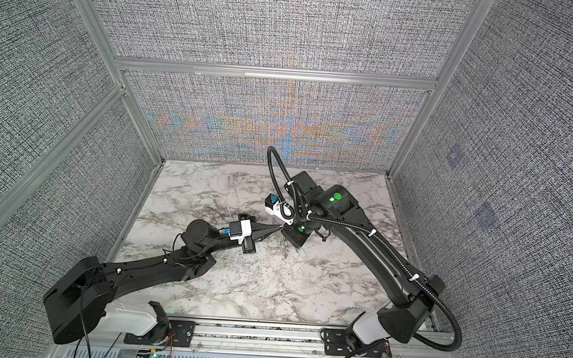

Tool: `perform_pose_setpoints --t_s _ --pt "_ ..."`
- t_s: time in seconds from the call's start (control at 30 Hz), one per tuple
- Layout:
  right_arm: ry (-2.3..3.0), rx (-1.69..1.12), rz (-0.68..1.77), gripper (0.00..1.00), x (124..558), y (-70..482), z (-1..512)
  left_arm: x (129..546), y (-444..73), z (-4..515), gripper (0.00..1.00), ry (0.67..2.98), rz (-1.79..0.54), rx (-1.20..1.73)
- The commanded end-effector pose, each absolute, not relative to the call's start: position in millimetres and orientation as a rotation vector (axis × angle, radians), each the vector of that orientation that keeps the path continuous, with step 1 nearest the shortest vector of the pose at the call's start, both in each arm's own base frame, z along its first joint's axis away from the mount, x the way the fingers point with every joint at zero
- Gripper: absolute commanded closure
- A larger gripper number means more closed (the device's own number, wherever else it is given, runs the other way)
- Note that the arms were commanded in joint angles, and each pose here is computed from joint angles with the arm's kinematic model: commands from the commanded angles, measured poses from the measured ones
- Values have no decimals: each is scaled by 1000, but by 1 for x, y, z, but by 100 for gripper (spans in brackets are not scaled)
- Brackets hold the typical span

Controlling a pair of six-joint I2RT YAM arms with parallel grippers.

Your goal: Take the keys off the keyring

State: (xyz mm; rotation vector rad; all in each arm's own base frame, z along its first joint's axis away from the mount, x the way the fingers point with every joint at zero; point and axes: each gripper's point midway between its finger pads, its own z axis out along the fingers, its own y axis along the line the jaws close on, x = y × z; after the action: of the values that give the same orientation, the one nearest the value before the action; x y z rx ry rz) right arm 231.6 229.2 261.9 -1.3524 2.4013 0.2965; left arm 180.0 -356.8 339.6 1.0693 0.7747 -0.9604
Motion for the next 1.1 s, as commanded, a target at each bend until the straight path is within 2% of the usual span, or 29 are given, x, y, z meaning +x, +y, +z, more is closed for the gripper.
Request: perform_pose_setpoints --t_s 0.0,0.53,0.73,1.07 --pt "2407 -1339 271 100 235 223 264 179 -352 351 100 725 -953 1050" --pt "2288 -1091 128 100 267 195 273 214 -322 315 100 986 -779 953" --pt "2280 -1008 33 100 285 189 235 228 -301 281 100 1180 -685 919" --pt "2341 -987 -23 100 308 197 136 246 -257 226 100 1451 -515 832"
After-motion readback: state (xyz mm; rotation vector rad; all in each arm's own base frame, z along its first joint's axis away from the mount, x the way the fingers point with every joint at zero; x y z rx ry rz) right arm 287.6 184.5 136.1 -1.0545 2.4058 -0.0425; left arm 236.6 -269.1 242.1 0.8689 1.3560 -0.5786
